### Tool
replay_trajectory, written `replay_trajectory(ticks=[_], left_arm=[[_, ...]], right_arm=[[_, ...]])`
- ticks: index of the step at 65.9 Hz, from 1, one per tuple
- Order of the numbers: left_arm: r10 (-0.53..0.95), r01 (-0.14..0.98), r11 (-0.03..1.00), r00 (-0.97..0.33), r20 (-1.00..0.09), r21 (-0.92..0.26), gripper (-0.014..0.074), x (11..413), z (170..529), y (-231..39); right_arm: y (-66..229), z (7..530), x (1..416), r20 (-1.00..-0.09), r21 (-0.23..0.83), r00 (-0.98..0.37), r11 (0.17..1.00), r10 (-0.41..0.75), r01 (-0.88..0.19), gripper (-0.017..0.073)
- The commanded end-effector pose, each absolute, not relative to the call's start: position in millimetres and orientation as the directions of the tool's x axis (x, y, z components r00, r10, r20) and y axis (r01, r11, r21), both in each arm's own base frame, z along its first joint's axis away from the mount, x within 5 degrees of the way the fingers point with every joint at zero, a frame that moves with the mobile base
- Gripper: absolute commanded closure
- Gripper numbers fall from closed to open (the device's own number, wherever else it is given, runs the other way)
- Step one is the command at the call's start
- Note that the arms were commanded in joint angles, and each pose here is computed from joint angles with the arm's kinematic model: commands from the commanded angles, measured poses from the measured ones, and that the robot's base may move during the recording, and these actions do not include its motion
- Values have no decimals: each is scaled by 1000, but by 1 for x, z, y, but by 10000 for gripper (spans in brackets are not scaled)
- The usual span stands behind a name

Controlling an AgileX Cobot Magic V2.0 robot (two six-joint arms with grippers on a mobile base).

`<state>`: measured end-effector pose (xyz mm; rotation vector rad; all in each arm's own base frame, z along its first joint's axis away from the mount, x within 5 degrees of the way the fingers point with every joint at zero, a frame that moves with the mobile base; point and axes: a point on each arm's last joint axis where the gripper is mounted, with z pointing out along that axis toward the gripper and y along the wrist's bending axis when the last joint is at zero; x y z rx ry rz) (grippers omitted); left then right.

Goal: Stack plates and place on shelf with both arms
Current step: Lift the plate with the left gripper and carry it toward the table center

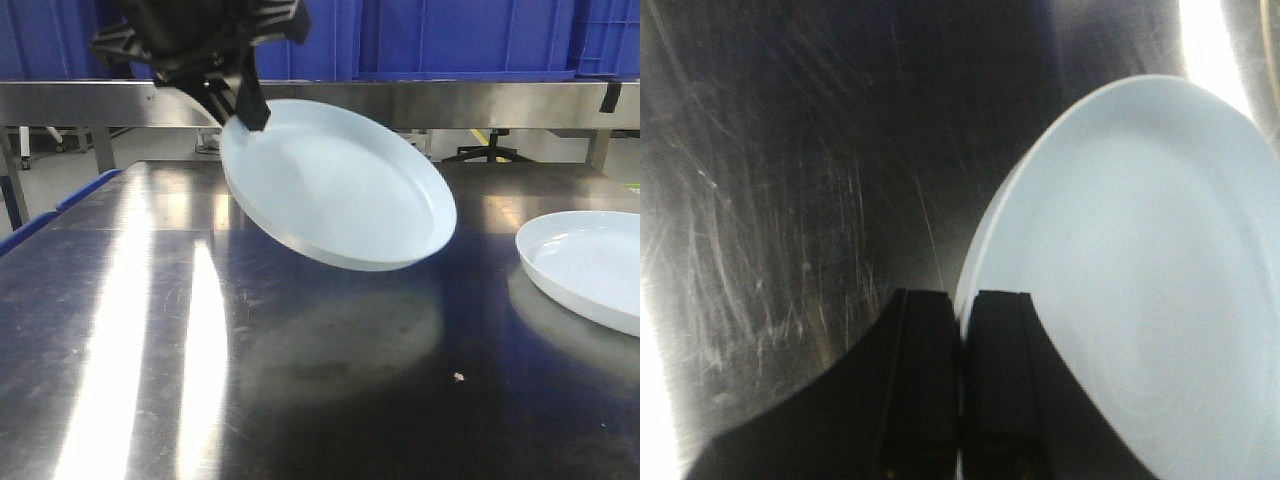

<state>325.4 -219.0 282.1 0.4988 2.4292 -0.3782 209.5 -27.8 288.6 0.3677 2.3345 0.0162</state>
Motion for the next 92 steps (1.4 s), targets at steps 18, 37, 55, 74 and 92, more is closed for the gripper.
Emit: replay_trajectory(ticks=[18, 37, 55, 74, 92], left_arm=[[182, 434, 878, -695, -696, -203, 504, 337, 285, -232], [204, 431, 882, -712, -672, -190, 504, 342, 269, -235], [230, 443, 883, -696, -680, -154, 504, 344, 269, -233], [252, 453, 883, -683, -685, -127, 430, 344, 269, -232], [252, 453, 883, -683, -685, -127, 417, 344, 269, -232]], right_arm=[[-28, 307, 214, -763, 125, -597, 963, 247, 239, 0], [-28, 307, 214, -762, 125, -598, 963, 247, 239, 0], [-28, 307, 214, -762, 125, -598, 963, 247, 239, 0], [-28, 307, 214, -764, 125, -597, 963, 247, 239, 0], [-29, 307, 214, -764, 125, -596, 963, 247, 239, 0]])
